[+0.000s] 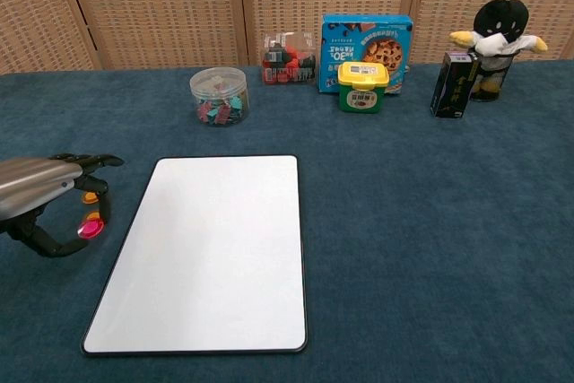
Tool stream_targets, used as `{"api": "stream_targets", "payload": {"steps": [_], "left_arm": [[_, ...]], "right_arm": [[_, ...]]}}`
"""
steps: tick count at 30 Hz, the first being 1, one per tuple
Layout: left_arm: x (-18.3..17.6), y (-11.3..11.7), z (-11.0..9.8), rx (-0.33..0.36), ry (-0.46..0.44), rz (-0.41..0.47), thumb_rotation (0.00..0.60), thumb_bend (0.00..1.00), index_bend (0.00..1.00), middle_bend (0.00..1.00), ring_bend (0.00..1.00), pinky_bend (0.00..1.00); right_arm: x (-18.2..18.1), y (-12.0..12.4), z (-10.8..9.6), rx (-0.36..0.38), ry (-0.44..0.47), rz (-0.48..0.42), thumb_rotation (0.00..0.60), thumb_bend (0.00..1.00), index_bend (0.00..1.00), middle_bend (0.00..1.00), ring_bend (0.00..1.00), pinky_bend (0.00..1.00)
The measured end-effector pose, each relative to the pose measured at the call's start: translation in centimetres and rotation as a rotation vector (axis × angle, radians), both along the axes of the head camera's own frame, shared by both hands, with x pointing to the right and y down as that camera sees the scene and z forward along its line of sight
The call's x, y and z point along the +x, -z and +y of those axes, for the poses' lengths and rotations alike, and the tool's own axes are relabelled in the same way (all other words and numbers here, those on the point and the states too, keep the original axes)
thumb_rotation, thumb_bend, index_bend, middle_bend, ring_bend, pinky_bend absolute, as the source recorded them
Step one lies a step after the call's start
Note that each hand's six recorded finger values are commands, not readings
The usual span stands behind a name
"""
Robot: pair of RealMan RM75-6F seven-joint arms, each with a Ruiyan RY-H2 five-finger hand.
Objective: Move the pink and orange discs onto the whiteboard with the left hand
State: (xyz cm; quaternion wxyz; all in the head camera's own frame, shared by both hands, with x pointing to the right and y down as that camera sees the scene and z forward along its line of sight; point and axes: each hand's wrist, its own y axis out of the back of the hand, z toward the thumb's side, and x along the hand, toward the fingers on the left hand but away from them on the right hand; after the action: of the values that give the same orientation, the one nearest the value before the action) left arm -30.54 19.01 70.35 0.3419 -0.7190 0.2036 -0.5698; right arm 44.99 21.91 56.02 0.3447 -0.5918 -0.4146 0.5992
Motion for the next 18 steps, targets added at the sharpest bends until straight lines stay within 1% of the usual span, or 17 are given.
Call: {"api": "stream_targets", "payload": {"steps": [4, 8, 12, 15, 16, 18], "left_arm": [[1.2, 0.4, -1.7, 0.022, -0.014, 0.01, 0.6, 0.37, 0.61, 0.0, 0.0, 0.0], [2.7, 0.5, -4.1, 0.051, -0.022, 0.014, 0.6, 0.37, 0.61, 0.0, 0.0, 0.0], [4.2, -0.3, -6.7, 0.058, -0.035, -0.005, 0.6, 0.37, 0.61, 0.0, 0.0, 0.0], [5.0, -1.2, -8.2, 0.055, -0.032, -0.021, 0.6, 0.38, 0.61, 0.0, 0.0, 0.0], [5.2, -1.5, -8.6, 0.055, -0.031, -0.025, 0.6, 0.38, 0.6, 0.0, 0.0, 0.0], [5.8, -2.2, -9.2, 0.046, -0.029, -0.031, 0.6, 0.36, 0.52, 0.0, 0.0, 0.0]], "right_arm": [[0.0, 0.0, 0.0, 0.0, -0.002, 0.0, 0.6, 0.0, 0.0, 0.0, 0.0, 0.0], [0.1, 0.0, 0.0, 0.002, -0.005, 0.004, 0.6, 0.0, 0.0, 0.0, 0.0, 0.0], [0.3, -0.1, -0.1, -0.001, -0.014, 0.008, 0.6, 0.0, 0.0, 0.0, 0.0, 0.0], [0.5, -0.1, -0.1, -0.004, -0.025, 0.011, 0.6, 0.0, 0.0, 0.0, 0.0, 0.0], [0.5, -0.1, -0.1, -0.005, -0.027, 0.012, 0.6, 0.0, 0.0, 0.0, 0.0, 0.0], [0.6, -0.1, -0.1, -0.007, -0.032, 0.012, 0.6, 0.0, 0.0, 0.0, 0.0, 0.0]]}}
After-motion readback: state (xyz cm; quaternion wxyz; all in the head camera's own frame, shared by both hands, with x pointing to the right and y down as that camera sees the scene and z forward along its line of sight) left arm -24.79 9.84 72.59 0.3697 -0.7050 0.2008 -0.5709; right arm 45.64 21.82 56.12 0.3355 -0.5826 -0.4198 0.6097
